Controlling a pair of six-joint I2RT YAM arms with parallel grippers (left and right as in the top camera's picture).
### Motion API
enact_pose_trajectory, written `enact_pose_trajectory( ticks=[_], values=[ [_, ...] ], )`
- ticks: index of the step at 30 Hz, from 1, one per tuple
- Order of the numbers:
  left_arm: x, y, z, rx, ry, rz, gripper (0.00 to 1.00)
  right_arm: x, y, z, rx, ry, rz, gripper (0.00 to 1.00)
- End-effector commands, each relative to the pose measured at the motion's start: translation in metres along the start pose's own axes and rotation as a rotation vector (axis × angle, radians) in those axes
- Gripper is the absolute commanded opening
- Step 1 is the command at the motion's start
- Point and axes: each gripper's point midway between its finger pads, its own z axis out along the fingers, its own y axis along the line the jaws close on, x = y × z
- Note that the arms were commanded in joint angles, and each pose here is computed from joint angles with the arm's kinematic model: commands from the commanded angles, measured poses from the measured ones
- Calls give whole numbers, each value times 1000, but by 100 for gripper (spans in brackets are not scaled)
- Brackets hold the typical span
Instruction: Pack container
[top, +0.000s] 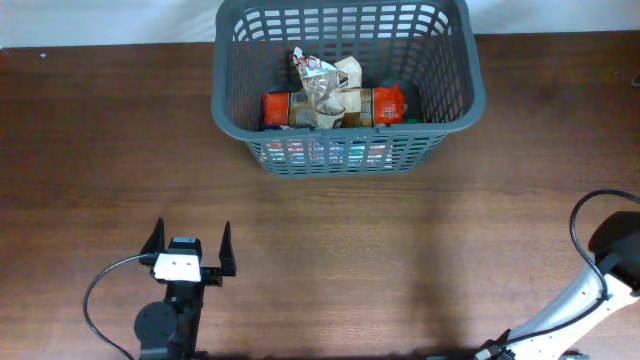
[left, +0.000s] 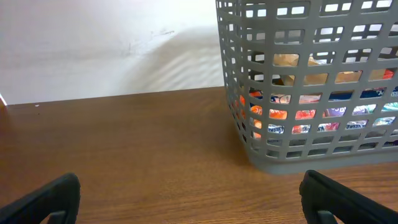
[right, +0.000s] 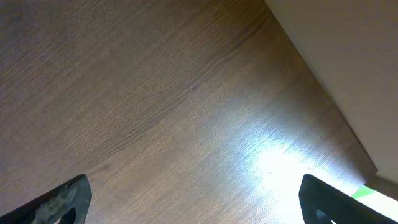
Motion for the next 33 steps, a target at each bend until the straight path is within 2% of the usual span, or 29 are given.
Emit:
enact_pose_trajectory(
  ticks=[1,17,33],
  values=[
    [2,3,0,-17,1,16,99,0,-3,-1,0,-1,18,99],
    [2,3,0,-17,1,16,99,0,-3,-1,5,-2,17,99],
    [2,3,0,-17,1,16,99,-16,-7,-10,25,-85,-8,99]
  ],
)
